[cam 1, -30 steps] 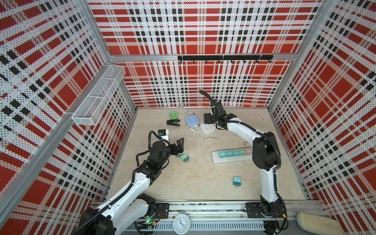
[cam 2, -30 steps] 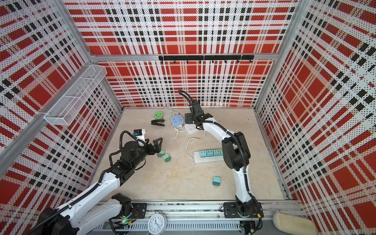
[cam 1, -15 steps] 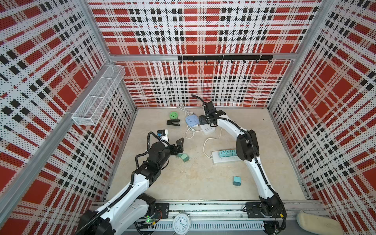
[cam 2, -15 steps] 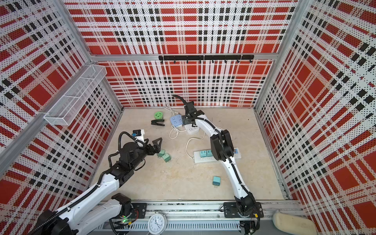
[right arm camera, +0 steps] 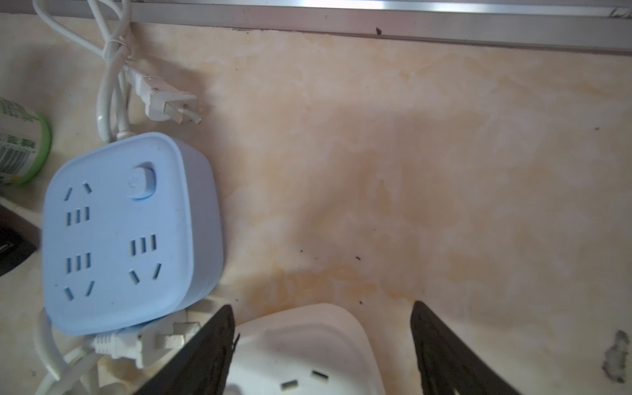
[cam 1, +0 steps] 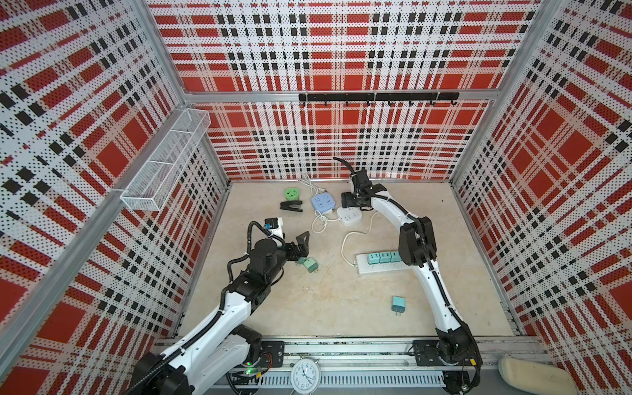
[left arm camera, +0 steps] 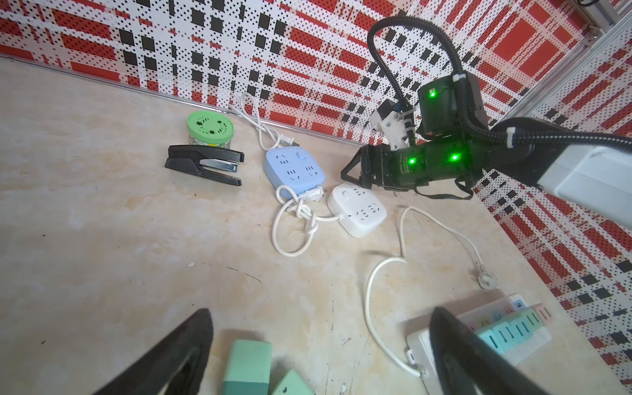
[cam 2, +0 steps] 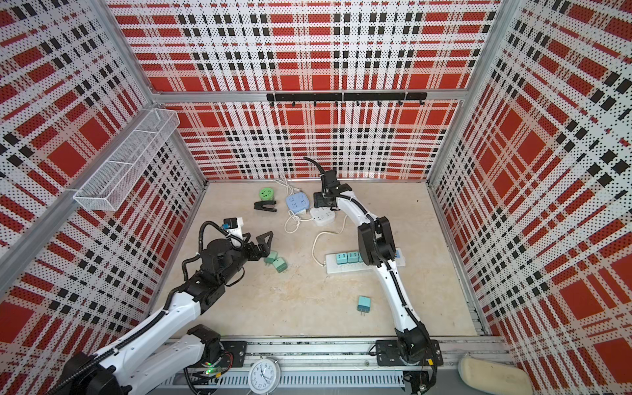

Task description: Insert the plug

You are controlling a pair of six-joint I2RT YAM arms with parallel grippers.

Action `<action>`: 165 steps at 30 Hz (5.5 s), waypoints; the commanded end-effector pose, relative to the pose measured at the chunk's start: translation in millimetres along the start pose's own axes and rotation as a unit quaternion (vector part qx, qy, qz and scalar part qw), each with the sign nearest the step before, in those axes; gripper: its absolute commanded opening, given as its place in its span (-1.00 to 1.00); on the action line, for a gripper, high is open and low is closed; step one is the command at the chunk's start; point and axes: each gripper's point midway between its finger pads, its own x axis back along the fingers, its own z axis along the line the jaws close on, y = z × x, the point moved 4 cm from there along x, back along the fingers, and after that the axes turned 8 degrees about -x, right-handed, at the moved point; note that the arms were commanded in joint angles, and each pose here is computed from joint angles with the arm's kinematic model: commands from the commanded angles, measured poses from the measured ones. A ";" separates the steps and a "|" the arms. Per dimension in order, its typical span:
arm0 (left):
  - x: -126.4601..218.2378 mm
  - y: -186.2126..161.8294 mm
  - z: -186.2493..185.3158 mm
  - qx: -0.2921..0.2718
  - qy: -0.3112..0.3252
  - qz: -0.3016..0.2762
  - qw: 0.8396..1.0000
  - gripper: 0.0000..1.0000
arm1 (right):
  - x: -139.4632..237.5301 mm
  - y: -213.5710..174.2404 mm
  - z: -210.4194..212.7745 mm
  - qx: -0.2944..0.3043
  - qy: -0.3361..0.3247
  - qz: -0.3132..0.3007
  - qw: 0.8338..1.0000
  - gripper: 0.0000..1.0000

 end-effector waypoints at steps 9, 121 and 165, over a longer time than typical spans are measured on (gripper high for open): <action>1.0 5.4 -2.1 0.010 -0.005 -0.014 1.000 0.98 | 10.7 -44.4 36.9 -0.007 0.055 0.019 0.998 0.59; 94.4 -47.4 143.4 0.329 0.391 -0.148 0.847 0.98 | 37.8 -183.1 233.5 0.154 0.051 0.034 0.986 0.46; 62.6 -11.2 107.9 0.219 0.287 -0.091 0.928 0.98 | 184.5 -179.5 100.3 -0.053 -0.009 -0.163 0.985 0.10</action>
